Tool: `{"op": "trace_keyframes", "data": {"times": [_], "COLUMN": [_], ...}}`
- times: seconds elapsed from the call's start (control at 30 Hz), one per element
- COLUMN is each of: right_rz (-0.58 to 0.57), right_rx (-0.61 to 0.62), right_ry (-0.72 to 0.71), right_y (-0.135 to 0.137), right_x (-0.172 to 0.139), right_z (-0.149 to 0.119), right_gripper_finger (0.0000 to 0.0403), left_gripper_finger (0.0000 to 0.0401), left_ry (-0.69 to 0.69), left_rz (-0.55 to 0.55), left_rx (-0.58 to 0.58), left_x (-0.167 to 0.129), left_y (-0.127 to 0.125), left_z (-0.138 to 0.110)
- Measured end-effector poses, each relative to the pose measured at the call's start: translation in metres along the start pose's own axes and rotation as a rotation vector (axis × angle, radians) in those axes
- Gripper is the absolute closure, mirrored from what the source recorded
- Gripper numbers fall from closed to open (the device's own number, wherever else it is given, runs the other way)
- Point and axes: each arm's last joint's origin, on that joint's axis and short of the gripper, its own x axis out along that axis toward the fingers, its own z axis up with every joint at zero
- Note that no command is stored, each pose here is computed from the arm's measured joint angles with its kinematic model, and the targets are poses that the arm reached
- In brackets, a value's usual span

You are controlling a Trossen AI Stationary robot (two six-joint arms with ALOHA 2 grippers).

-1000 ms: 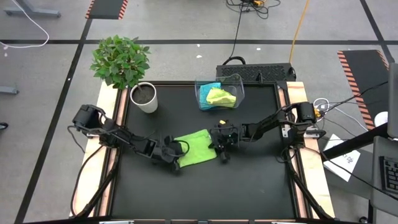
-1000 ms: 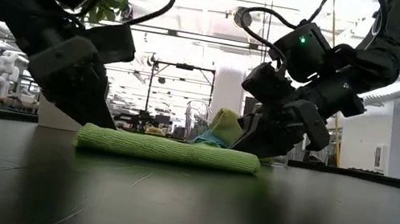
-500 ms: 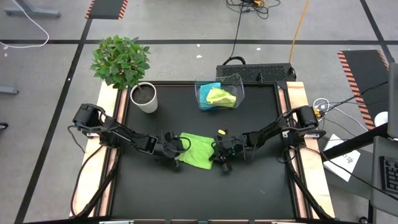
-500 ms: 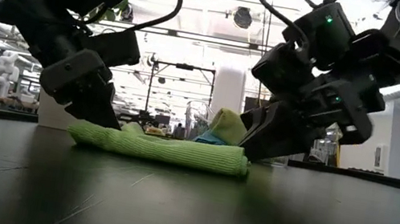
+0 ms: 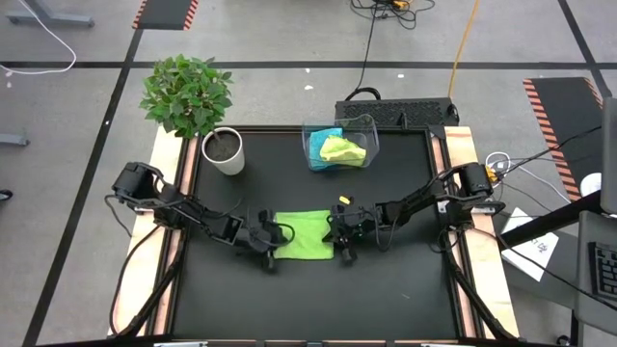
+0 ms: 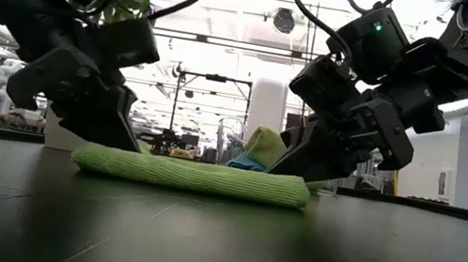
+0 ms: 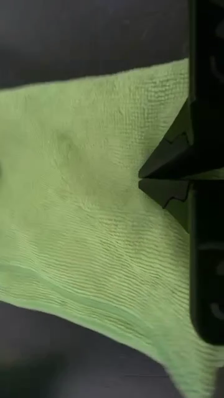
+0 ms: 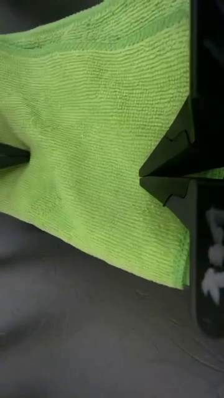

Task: Fold microfiber towels
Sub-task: Fold the green microfiber cloth

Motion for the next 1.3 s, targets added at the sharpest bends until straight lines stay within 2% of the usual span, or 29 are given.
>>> {"op": "trace_keyframes", "data": {"times": [0.23, 0.43, 0.63, 0.73, 0.8, 0.9, 1.17, 1.3], "right_rz": [0.000, 0.010, 0.022, -0.050, -0.149, -0.242, -0.131, -0.096], "right_rx": [-0.040, -0.195, -0.320, -0.366, -0.395, -0.407, -0.432, -0.370], "right_ry": [-0.019, -0.070, -0.115, -0.131, -0.114, -0.085, 0.027, 0.018], "right_y": [0.000, 0.006, 0.016, 0.023, 0.027, 0.033, 0.055, 0.063], "right_x": [0.000, 0.001, -0.005, -0.010, -0.015, -0.021, -0.025, -0.026], "right_z": [0.002, 0.007, 0.016, 0.023, 0.026, 0.029, 0.018, 0.018], "right_gripper_finger": [0.0403, 0.0403, 0.0403, 0.0403, 0.0403, 0.0403, 0.0401, 0.0378], "left_gripper_finger": [0.0384, 0.0384, 0.0384, 0.0384, 0.0384, 0.0384, 0.0380, 0.0346], "left_ry": [-0.018, -0.034, -0.122, -0.193, -0.225, -0.202, -0.107, -0.102], "left_rz": [-0.009, -0.006, -0.008, -0.036, -0.052, -0.058, -0.162, -0.187], "left_rx": [0.075, 0.103, 0.106, 0.146, 0.166, 0.165, 0.106, 0.104], "left_x": [-0.001, -0.002, -0.017, -0.030, -0.036, -0.045, -0.053, -0.057], "left_y": [-0.003, -0.002, 0.003, 0.003, 0.003, 0.005, -0.004, -0.015], "left_z": [0.001, 0.004, 0.022, 0.035, 0.040, 0.040, 0.031, 0.027]}}
